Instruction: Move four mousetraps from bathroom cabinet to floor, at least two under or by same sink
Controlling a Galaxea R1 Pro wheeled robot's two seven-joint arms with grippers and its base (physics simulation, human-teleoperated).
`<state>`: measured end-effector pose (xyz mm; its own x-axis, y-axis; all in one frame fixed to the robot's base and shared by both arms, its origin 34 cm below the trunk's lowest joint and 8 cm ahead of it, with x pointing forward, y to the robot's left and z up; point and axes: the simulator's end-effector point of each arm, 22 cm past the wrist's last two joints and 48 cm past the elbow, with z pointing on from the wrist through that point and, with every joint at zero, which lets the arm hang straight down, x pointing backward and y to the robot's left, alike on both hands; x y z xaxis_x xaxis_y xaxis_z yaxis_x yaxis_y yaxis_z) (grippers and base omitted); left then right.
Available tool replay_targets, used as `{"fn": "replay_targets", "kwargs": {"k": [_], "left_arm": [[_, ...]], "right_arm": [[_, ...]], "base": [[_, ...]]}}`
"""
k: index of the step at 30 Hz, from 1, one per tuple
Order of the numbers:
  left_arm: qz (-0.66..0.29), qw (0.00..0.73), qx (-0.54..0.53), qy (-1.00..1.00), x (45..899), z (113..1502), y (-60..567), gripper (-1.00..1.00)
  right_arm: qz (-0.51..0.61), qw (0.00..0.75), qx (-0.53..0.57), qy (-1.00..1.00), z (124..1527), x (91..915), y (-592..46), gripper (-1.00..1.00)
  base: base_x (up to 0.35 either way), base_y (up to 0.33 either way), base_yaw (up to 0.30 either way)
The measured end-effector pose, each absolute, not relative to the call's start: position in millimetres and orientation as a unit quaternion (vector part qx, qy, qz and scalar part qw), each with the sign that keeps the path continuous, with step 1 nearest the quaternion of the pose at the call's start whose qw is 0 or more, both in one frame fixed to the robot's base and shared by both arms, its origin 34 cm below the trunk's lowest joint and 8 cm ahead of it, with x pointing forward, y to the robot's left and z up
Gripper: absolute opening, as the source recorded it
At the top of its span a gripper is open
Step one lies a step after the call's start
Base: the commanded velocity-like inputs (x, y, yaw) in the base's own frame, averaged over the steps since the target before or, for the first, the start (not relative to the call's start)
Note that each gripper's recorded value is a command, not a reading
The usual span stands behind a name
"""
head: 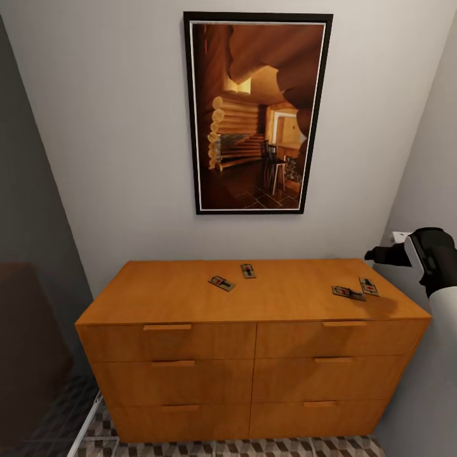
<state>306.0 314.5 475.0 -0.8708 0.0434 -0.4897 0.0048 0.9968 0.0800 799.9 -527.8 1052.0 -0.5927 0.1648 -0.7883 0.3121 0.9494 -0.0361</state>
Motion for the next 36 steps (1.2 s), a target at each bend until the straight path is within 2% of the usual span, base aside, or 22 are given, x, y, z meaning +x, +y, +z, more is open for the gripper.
{"fn": "replay_targets", "kwargs": {"k": [36], "left_arm": [[0.038, 0.253, 0.012, 0.967, 306, 475, 315, 1.00]], "right_arm": [[-0.083, 0.431, 0.136, 0.888, 1053, 796, -538, 1.00]], "base": [[0.000, 0.000, 0.000]]}}
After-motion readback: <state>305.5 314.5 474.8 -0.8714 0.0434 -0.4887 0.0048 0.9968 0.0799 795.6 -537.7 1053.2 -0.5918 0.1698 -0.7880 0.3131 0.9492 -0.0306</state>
